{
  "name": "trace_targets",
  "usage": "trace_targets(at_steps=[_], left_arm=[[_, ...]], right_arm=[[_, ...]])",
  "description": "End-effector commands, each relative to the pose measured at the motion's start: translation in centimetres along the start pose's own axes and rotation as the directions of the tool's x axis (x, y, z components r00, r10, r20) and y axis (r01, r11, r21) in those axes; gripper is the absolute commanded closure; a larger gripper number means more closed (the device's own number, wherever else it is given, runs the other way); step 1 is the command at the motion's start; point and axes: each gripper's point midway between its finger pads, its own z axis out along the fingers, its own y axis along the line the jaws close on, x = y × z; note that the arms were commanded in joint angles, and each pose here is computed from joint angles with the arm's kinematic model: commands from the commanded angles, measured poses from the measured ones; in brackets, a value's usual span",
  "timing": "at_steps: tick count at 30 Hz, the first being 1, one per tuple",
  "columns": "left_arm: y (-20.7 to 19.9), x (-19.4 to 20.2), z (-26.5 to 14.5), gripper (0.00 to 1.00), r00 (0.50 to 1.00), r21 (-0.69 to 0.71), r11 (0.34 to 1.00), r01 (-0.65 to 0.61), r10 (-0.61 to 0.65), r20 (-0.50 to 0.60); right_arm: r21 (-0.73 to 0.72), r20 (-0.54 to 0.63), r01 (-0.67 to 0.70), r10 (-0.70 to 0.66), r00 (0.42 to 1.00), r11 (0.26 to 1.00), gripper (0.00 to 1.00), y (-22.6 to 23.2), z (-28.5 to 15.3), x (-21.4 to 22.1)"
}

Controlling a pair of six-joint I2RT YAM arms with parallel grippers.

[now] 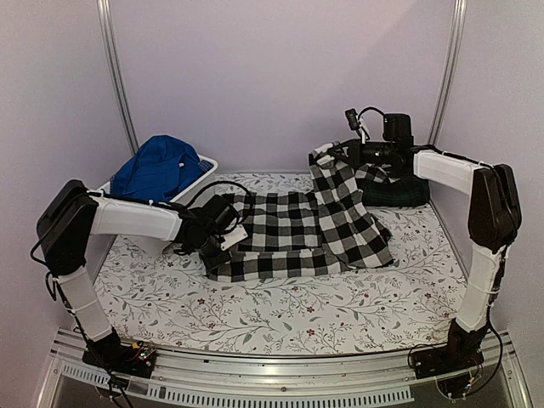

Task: Fold and stack the mixed laundry pile
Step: Fold the flattened shirt at the center of the board.

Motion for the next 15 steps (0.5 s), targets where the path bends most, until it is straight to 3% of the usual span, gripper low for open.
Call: trace_targets(at_steps=[1, 11, 13, 15], left_arm=[[1.1, 0.0, 0.9, 1.0, 0.999, -0.021, 0.999, 0.03, -0.03, -0.019], [1.1, 0.4, 1.5, 0.95, 0.999, -0.02, 0.999, 0.037, -0.037, -0.04], [1.6, 0.4, 1.4, 0.85, 0.998, -0.038, 0.998, 0.054, -0.055, -0.036], [2.4, -0.1, 0.9, 0.65, 0.996, -0.065, 0.994, 0.086, -0.087, -0.008]], right_arm=[[-0.064, 0.011, 0.018, -0.018, 1.0, 0.998, 1.0, 0.5, 1.5, -0.9], [-0.149, -0.067, -0.032, 0.022, 0.997, 0.988, 1.0, 0.2, 6.5, 2.0], [-0.158, -0.095, -0.043, 0.029, 0.995, 0.987, 1.0, 0.8, 7.4, 2.9], [-0.163, -0.115, -0.055, 0.037, 0.993, 0.985, 1.0, 1.4, 7.9, 3.8]])
